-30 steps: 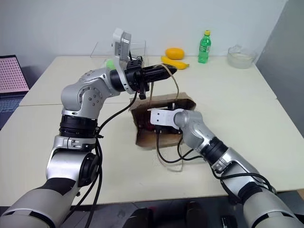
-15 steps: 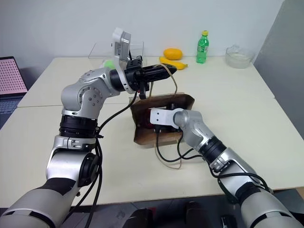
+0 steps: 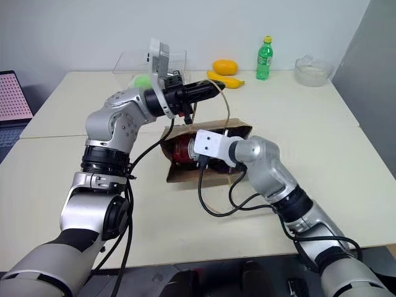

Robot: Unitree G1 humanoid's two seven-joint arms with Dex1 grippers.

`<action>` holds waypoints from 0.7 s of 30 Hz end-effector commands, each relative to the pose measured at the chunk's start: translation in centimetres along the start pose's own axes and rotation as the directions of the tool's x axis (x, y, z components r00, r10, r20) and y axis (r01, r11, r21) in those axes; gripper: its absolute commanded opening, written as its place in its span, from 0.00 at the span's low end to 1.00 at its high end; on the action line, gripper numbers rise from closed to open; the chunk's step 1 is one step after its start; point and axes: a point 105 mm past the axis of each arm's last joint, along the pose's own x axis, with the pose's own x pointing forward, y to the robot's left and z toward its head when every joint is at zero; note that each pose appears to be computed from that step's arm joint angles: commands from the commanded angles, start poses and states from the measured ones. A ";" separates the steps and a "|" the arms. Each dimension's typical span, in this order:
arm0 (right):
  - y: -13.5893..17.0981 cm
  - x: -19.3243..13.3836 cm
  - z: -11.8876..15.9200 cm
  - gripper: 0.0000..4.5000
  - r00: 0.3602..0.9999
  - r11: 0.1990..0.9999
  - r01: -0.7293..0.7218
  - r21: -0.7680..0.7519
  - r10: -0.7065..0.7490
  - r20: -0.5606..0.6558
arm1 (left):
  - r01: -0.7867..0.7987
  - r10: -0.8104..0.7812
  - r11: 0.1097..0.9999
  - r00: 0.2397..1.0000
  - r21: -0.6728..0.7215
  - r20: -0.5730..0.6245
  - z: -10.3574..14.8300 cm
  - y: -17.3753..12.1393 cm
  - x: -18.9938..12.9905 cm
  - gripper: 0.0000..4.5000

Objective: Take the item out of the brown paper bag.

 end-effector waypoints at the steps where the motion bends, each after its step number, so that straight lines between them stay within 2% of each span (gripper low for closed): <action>1: -0.8 -2.4 2.4 0.80 0.994 1.000 0.004 0.012 -0.006 0.111 | 0.000 -0.002 0.998 1.000 0.066 0.030 1.6 0.0 0.7 0.00; 5: -0.1 -4.2 3.9 0.80 0.977 0.997 -0.062 0.042 0.052 0.209 | -0.027 0.025 0.997 0.999 0.076 0.030 1.6 0.6 0.9 0.00; 13: 0.4 -7.8 6.5 0.80 0.892 0.980 -0.183 0.075 0.134 0.433 | -0.063 0.060 0.995 0.998 0.080 0.027 1.4 1.2 1.1 0.00; 18: -1.7 -11.7 8.7 0.80 0.810 0.968 -0.176 0.178 0.040 0.585 | -0.077 0.076 0.994 0.997 0.075 0.017 0.9 1.6 1.0 0.00; 21: -3.8 -14.3 8.2 0.80 0.800 0.962 -0.084 0.260 -0.091 0.593 | -0.072 0.071 0.995 0.997 0.074 0.009 0.7 1.6 1.1 0.00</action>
